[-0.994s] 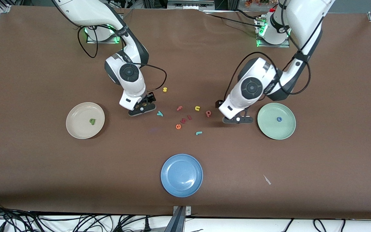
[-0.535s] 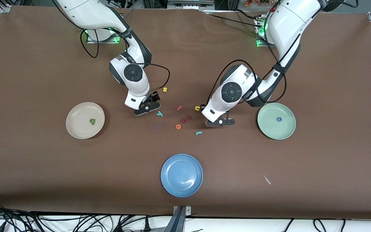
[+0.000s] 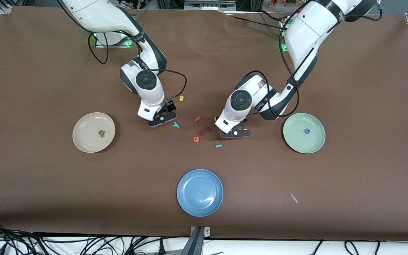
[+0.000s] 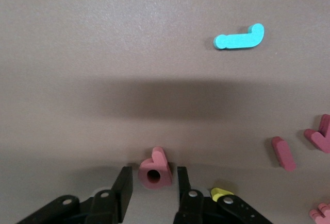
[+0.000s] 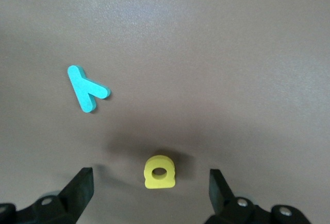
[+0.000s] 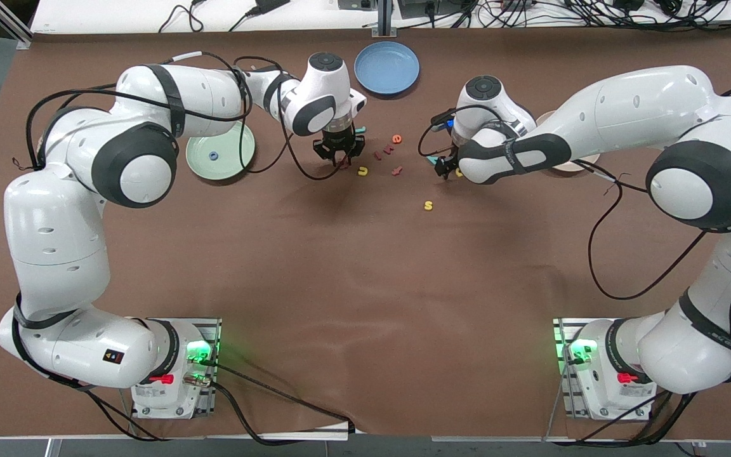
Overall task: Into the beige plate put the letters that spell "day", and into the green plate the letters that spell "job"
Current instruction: 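Carry the held letter to the green plate with the left gripper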
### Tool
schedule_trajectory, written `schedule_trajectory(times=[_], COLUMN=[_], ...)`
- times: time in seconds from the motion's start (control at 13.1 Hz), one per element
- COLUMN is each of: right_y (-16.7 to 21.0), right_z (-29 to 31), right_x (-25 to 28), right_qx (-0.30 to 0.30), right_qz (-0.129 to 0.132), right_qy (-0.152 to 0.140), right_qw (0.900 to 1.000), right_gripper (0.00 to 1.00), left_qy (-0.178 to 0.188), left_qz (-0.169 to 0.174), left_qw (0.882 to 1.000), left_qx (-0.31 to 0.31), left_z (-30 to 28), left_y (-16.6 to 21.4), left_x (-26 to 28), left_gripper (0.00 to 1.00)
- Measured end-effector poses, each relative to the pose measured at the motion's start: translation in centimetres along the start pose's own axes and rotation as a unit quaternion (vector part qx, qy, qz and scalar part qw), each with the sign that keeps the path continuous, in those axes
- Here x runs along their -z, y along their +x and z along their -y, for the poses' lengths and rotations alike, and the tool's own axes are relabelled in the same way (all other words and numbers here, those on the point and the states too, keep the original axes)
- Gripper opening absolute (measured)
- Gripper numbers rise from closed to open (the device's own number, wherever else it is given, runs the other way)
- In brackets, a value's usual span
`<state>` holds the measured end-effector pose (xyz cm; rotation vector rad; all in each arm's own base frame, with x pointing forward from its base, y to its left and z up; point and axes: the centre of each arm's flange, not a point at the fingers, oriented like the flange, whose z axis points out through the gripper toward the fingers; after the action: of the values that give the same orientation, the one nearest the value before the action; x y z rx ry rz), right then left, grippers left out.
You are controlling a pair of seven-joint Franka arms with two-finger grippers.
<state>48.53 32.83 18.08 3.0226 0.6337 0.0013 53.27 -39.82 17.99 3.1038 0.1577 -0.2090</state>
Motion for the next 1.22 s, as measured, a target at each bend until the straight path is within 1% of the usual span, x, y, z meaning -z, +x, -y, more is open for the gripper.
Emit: schedule_trajectory(times=[0.23,0.46,0.54,0.61,0.69,0.92,1.07,1.22], right_y=[-0.1,-0.2,-0.2,-0.2,-0.2,-0.1,0.0,0.1], right_z=[0.0,0.0,0.0,0.0,0.0,-0.7,-1.3,-1.4], right_x=[-0.1,-0.2,-0.2,-0.2,-0.2,0.0,0.4,0.6], right_qx=[0.000,0.001,0.001,0.003,0.007,0.015,0.018,0.031], right_qz=[0.003,0.008,0.008,0.008,0.008,0.011,0.015,0.015], right_qy=[-0.001,-0.002,-0.002,-0.002,-0.002,0.002,0.014,0.017], right_qw=[1.000,1.000,1.000,1.000,1.000,1.000,1.000,0.999], right_gripper=[1.00,1.00,1.00,1.00,1.00,1.00,1.00,1.00], left_qy=[-0.008,-0.009,-0.009,-0.009,-0.009,-0.009,-0.009,0.008], left_qz=[-0.005,-0.004,-0.004,-0.004,-0.005,-0.005,-0.005,-0.007], left_qw=[1.000,1.000,1.000,1.000,1.000,1.000,1.000,1.000], left_qx=[0.009,0.012,0.014,0.014,0.015,0.016,0.017,0.011], left_z=[-0.1,0.0,0.0,0.0,0.0,0.0,0.1,0.5], left_y=[0.2,0.3,0.3,0.3,0.3,0.3,0.5,0.9], left_x=[-0.2,-0.7,-0.7,-0.7,-0.6,-0.6,-0.6,-0.2], left_gripper=[0.39,0.36,0.33,0.33,0.27,0.26,0.26,0.26])
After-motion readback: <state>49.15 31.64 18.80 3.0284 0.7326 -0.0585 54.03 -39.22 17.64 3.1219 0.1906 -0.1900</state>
